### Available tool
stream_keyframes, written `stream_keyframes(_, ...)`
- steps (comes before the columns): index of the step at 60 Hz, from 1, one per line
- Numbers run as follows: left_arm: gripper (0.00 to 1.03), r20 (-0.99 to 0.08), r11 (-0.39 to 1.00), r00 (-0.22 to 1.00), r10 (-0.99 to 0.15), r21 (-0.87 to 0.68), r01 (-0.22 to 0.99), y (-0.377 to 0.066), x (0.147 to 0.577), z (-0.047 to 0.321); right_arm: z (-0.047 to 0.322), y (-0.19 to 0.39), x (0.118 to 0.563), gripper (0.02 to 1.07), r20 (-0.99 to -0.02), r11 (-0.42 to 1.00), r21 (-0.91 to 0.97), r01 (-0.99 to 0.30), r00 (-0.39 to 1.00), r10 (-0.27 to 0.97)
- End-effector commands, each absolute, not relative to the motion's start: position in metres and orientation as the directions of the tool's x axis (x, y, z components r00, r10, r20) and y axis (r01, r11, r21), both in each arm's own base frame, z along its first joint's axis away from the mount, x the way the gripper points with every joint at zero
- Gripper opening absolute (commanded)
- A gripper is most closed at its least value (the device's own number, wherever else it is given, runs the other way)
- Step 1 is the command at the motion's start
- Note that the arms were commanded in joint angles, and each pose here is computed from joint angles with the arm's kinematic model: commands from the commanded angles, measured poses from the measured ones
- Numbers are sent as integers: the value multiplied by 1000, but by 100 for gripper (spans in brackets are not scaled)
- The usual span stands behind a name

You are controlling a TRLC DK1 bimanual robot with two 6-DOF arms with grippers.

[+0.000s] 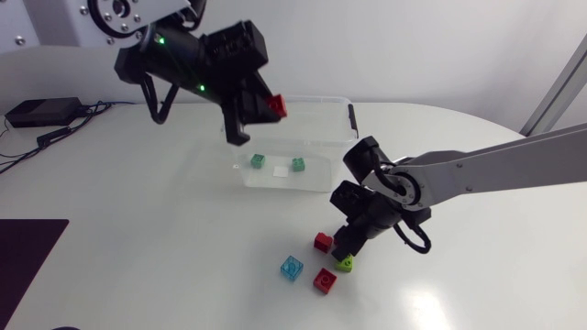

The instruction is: Place the duplo bricks in the container

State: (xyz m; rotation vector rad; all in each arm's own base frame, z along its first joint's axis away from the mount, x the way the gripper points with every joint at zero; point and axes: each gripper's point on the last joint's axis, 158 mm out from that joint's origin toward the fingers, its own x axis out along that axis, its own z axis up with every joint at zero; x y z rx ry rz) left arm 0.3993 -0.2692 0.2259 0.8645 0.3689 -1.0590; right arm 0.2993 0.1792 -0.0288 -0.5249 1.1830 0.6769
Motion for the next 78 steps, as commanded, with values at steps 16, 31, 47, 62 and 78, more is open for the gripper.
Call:
stream_keyframes(16, 30, -605, 446, 576, -550, 370, 815, -276, 496, 158, 72, 173, 324, 31, -883, 739, -78, -669, 390, 260)
stream_keyframes(31, 99, -621, 514, 642, -449, 408, 754, -273, 523, 119, 155, 185, 375, 31, -787, 769, -123, -627, 534, 309)
stream_keyframes(47, 99, -432, 620, 757, -490, 438, 651, -256, 498, 224, 191, 203, 431, 32, -713, 791, -142, -595, 616, 336)
stream_keyframes(62, 99, -486, 532, 670, -560, 409, 741, -259, 410, 255, 172, 222, 477, 42, -707, 802, -146, -579, 628, 325)
stream_keyframes(78, 99, -725, 177, 383, -573, 346, 921, -252, 314, 144, 163, 212, 499, 102, -703, 820, -175, -545, 652, 284)
